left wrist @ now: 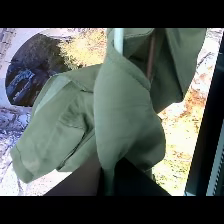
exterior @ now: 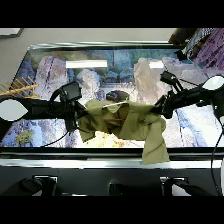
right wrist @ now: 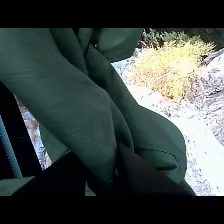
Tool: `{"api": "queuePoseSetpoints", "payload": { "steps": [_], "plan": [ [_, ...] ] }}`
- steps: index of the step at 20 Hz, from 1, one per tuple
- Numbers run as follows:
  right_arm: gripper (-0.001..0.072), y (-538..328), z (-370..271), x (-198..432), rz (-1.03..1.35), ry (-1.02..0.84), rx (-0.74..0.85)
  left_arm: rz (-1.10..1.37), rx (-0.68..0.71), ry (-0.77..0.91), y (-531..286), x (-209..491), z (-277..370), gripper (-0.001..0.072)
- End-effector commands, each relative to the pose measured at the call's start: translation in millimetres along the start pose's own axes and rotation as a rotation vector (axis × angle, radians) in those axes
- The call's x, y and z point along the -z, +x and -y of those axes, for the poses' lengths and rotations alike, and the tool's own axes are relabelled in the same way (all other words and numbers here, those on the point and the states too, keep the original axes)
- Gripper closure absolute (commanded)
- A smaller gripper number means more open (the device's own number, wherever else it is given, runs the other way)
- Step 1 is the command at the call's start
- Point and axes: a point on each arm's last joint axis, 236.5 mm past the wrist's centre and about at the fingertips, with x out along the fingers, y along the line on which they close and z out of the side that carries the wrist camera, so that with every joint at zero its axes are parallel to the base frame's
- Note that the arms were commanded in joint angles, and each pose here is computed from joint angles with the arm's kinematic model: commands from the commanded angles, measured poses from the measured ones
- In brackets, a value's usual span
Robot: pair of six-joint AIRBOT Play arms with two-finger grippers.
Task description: Fold the clothes and pants, and hang the long-sleeved shirts on hangers.
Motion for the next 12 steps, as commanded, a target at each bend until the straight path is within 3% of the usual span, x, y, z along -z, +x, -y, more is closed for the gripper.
{"api": "queuePoseSetpoints", "payload": {
  "steps": [1,2,3,7,12],
  "plan": [
    [0.0683,-16.9,-12.3,1.4,-0.035,0.01,0.029,0.006,-0.009,-0.026,0.3,-1.1,-2.7,0.0525],
    [0.0684,-27.5,-14.9,3.8,-0.063,0.001,0.072,0.017,-0.029,-0.074,-0.1,-3.0,-7.9,0.0393],
    [0.0685,-39.2,-18.1,3.1,-0.076,-0.004,0.118,0.03,-0.062,-0.135,-1.4,-4.2,-17.1,0.036],
    [0.0687,-98.6,-37.1,4.9,-0.125,0.045,0.366,0.154,-0.28,-0.565,-19.1,-4.2,-83.5,0.0357],
    [0.0683,-177.8,-58.0,3.5,-0.059,0.163,0.731,0.309,-0.399,-0.777,-44.9,-8.5,-126.5,0.0358]
  ]
}}
